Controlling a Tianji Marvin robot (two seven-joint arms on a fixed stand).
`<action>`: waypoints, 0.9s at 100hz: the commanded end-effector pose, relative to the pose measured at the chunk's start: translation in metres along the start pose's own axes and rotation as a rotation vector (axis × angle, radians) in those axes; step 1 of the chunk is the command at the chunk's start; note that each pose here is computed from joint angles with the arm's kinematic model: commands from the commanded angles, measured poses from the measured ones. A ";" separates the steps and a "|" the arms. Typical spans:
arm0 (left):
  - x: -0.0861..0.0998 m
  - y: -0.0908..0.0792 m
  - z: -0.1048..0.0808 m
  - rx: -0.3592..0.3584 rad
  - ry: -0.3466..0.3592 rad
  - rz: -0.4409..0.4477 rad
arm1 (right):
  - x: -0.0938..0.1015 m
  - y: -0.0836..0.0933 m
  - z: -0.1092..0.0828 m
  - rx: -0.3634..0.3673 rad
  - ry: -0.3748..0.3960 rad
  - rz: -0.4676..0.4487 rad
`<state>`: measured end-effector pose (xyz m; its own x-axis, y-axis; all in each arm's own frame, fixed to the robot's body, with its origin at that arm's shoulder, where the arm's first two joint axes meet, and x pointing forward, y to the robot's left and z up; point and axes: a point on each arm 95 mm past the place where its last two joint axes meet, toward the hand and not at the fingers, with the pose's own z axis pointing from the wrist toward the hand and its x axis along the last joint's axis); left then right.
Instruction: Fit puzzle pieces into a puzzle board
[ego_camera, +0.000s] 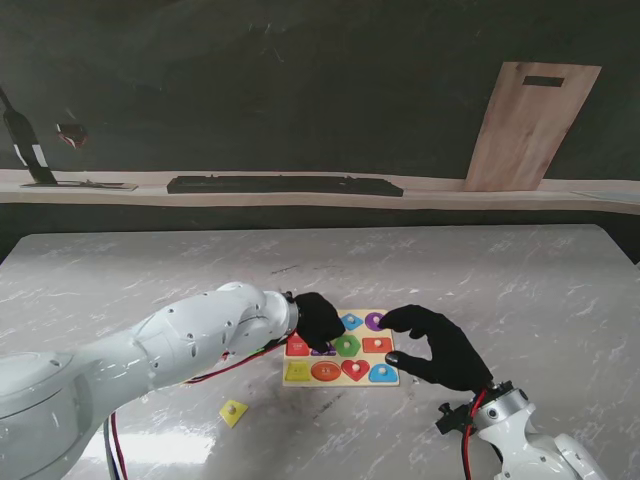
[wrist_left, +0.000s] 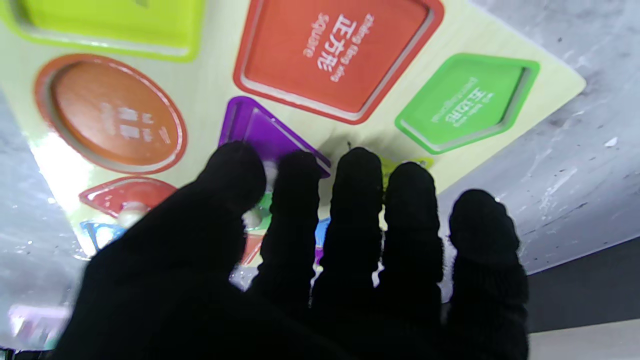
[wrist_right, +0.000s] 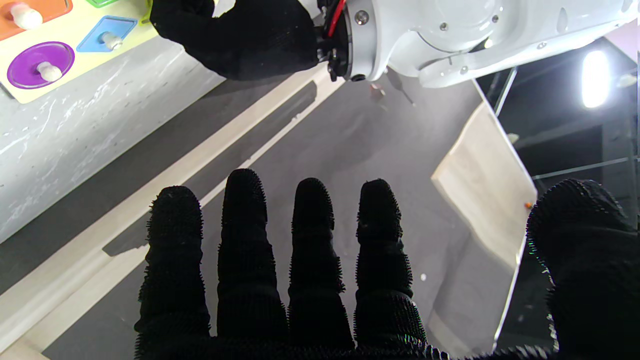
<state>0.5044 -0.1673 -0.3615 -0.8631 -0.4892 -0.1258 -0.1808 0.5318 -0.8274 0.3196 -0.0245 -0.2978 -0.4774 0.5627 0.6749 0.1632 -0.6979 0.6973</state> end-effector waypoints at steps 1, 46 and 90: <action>-0.002 0.005 -0.002 -0.034 -0.003 0.007 | 0.001 -0.003 -0.002 0.002 -0.002 0.007; -0.001 0.002 -0.002 -0.089 0.014 0.005 | 0.001 -0.002 -0.002 -0.004 -0.003 0.006; -0.001 0.005 -0.002 -0.100 -0.009 0.009 | 0.000 -0.002 -0.002 -0.006 -0.002 0.006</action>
<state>0.5068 -0.1690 -0.3554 -0.8612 -0.4902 -0.1344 -0.2084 0.5817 -0.7862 0.3196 -0.0259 -0.2977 -0.4764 0.5637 0.6747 0.1569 -0.7006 0.6961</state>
